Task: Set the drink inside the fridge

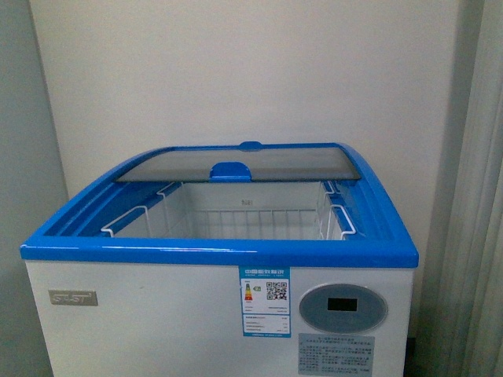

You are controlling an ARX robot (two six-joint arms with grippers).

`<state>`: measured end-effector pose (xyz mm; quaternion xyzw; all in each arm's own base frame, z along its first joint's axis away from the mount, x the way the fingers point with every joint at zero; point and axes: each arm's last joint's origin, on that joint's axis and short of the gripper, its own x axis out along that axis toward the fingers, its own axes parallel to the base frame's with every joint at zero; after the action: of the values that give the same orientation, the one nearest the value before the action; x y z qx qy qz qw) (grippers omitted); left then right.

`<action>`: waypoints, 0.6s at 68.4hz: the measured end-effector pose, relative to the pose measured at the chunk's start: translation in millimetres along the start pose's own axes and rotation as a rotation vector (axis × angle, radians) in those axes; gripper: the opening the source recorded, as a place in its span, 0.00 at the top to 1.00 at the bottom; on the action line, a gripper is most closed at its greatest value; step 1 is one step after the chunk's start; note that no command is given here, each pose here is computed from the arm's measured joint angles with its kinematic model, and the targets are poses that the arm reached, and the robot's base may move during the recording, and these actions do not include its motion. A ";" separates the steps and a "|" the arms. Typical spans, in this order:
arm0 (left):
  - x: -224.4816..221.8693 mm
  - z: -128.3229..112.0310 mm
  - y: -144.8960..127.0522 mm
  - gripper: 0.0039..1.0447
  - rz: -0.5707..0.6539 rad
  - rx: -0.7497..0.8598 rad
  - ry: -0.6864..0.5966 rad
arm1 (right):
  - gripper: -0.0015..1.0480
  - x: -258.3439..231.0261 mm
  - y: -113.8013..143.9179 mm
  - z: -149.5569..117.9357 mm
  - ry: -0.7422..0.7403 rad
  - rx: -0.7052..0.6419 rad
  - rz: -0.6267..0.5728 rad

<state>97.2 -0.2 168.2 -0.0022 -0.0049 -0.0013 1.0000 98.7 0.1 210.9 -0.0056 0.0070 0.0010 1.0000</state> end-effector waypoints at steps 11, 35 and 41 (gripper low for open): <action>0.0 0.0 0.0 0.98 0.000 0.000 0.000 | 0.97 -0.4 0.1 -12.6 -0.008 0.000 0.000; 0.0 0.0 0.0 0.98 0.000 0.000 0.000 | 0.97 -0.3 0.3 -29.8 -0.006 0.000 0.000; 0.0 0.0 0.0 0.98 0.000 0.000 0.000 | 0.97 -0.3 0.4 -32.7 -0.008 0.000 0.000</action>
<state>97.2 -0.2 168.2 -0.0022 -0.0049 -0.0013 1.0000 98.0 0.1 178.2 -0.0056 0.0031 0.0010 1.0000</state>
